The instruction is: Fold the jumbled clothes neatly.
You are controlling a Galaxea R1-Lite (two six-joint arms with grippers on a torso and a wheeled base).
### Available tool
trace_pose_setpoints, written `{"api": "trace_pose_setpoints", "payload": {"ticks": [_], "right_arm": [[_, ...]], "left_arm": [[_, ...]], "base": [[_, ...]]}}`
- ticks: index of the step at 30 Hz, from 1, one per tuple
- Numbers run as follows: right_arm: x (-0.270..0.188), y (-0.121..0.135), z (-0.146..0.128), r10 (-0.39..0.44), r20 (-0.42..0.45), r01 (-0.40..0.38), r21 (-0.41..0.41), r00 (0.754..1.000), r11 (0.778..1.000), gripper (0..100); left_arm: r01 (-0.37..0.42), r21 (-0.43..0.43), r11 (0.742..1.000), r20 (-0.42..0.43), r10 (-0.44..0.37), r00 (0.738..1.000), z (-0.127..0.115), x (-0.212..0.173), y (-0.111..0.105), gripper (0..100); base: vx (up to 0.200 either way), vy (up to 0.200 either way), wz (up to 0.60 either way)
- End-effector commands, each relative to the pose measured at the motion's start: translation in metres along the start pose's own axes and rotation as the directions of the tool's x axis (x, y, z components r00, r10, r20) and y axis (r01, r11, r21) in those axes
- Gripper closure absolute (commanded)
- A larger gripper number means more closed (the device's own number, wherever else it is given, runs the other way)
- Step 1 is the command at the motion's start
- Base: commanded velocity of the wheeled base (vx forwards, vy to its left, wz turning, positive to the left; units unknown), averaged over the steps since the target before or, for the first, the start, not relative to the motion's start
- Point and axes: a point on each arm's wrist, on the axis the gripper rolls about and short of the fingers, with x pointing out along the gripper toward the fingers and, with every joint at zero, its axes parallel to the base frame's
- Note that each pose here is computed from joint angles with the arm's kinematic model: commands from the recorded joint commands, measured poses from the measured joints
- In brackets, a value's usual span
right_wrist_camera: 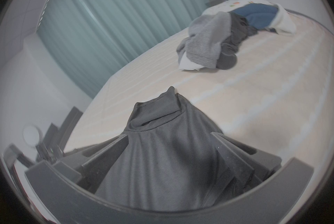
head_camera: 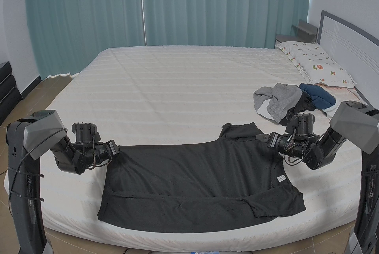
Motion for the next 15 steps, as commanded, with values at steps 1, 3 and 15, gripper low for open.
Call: {"api": "trace_pose_setpoints", "payload": {"ticks": [1,3,15], "right_arm": [[0.026,-0.030,0.001,0.020,-0.027,-0.021,-0.035,0.999,0.999,0],[0.032,-0.029,0.008,0.024,-0.041,-0.026,-0.038,0.999,0.999,0],[0.059,-0.030,0.007,0.052,-0.072,-0.055,-0.037,0.996,0.998,0]], "left_arm": [[0.000,-0.003,1.000,0.000,0.000,1.000,0.001,-0.004,-0.001,100],[0.000,-0.003,1.000,0.000,0.000,1.000,0.001,-0.004,-0.001,100],[-0.002,0.000,1.000,-0.002,0.002,1.000,0.000,-0.004,-0.001,100]], "base": [[0.000,0.000,0.00],[0.000,0.000,0.00],[0.000,0.000,0.00]]}}
